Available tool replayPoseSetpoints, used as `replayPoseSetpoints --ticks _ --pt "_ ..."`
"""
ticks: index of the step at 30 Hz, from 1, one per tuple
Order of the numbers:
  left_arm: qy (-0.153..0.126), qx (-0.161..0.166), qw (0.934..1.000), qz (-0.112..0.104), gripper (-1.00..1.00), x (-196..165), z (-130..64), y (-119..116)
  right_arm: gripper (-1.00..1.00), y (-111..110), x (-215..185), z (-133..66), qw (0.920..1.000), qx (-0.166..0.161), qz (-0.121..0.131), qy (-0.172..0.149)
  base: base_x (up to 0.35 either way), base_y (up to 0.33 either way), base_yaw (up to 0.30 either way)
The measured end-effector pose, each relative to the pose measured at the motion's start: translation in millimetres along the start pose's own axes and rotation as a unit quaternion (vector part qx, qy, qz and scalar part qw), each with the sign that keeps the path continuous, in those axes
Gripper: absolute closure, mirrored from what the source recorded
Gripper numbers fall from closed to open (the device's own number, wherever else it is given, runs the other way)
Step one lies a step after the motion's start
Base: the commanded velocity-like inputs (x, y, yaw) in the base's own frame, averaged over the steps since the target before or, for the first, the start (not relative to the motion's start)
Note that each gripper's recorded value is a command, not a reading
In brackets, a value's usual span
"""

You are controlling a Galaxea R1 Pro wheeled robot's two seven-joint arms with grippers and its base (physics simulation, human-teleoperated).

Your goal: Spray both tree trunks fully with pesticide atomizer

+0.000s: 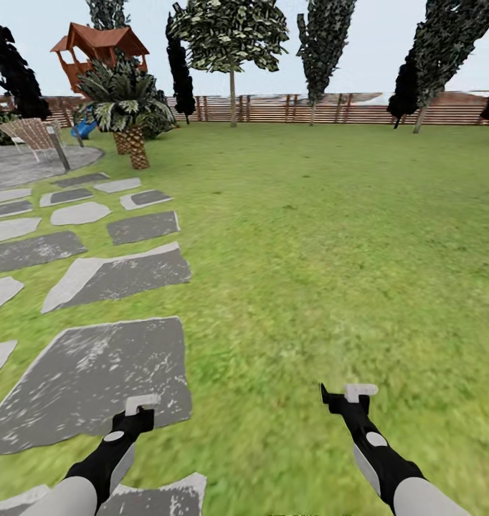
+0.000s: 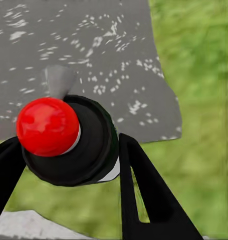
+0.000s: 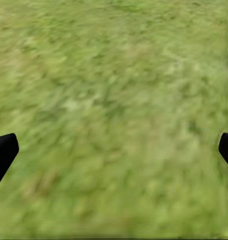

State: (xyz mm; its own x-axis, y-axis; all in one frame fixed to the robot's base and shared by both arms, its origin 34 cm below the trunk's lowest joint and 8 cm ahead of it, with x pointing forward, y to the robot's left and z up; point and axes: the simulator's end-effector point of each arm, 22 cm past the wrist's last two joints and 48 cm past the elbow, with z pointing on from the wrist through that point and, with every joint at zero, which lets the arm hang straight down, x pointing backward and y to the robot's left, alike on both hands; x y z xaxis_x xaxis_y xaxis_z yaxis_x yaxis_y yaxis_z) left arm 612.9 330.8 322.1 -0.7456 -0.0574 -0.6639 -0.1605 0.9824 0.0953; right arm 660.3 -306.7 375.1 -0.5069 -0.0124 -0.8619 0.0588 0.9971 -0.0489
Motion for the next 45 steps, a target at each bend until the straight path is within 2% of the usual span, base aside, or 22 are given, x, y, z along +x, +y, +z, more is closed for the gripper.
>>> replayPoseSetpoints --ticks 45 --pt "0.001 0.0 1.0 0.001 1.0 1.9 -0.3 -0.4 -1.0 1.1 6.7 -1.5 1.0 -0.001 0.0 0.007 0.0 0.0 -0.3"
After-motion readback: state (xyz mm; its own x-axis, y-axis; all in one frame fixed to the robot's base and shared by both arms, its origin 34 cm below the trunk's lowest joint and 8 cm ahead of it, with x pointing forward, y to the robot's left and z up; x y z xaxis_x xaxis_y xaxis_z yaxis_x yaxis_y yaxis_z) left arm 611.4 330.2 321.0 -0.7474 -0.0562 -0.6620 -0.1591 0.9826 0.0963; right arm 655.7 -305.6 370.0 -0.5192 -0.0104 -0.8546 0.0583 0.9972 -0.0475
